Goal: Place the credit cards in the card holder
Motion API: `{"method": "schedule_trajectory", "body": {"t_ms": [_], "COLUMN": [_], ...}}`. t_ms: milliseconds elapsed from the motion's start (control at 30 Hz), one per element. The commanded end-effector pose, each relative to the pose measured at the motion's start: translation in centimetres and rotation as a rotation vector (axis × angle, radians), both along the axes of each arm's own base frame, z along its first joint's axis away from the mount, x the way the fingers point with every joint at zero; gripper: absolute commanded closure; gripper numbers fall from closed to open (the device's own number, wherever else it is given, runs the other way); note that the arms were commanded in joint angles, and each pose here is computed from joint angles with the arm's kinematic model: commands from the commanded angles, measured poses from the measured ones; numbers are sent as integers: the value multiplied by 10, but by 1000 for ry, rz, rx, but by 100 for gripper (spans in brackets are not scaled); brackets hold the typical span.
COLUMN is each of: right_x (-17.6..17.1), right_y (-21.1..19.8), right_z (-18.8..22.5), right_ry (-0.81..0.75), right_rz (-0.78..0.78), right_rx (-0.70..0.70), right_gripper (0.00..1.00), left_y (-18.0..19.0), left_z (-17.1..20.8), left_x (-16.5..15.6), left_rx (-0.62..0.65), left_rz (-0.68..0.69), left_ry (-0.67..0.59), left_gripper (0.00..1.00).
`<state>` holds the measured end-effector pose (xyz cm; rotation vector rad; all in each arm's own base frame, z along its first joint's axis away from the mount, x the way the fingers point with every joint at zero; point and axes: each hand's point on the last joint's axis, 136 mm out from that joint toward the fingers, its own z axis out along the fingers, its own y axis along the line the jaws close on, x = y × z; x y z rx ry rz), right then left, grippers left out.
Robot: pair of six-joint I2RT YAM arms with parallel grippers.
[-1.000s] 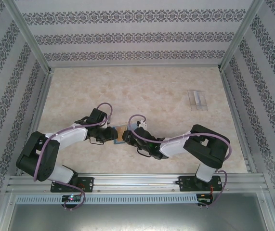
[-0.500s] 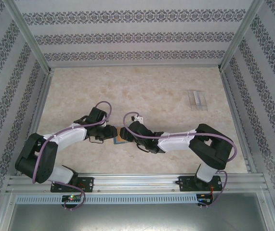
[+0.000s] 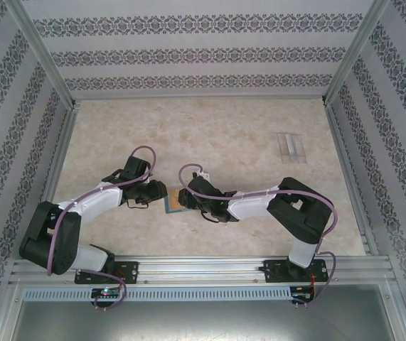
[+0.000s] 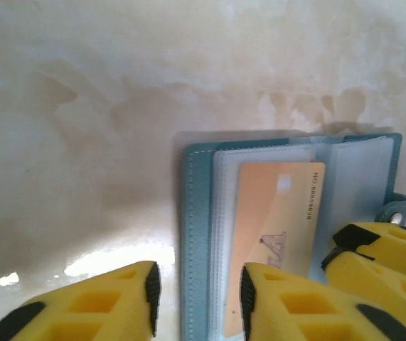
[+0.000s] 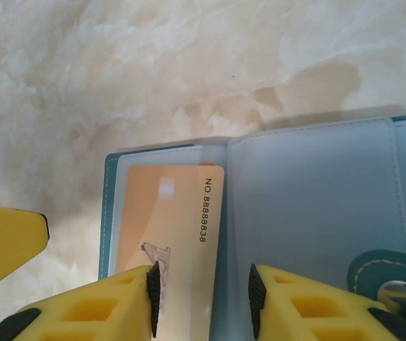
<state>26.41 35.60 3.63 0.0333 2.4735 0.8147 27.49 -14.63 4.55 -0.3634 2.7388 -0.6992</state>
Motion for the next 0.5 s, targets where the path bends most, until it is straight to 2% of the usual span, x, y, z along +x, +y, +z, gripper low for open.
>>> {"method": "schedule_trajectory", "body": {"t_ms": [0, 133, 467], "right_x": [-1, -1, -3], "right_y": [6, 9, 13], "right_z": [3, 7, -18], "right_ry": [-15, -17, 63], "right_rz": [26, 32, 24], "right_rx": [-39, -48, -95], "right_gripper": [60, 59, 54], "left_y": [4, 2, -3], "left_z": [-6, -7, -14], "left_x": [-5, -4, -5], "left_rx": [3, -14, -27], "left_rz": [17, 16, -14], "left_ry": [26, 24, 46], "left_gripper": [71, 74, 74]}}
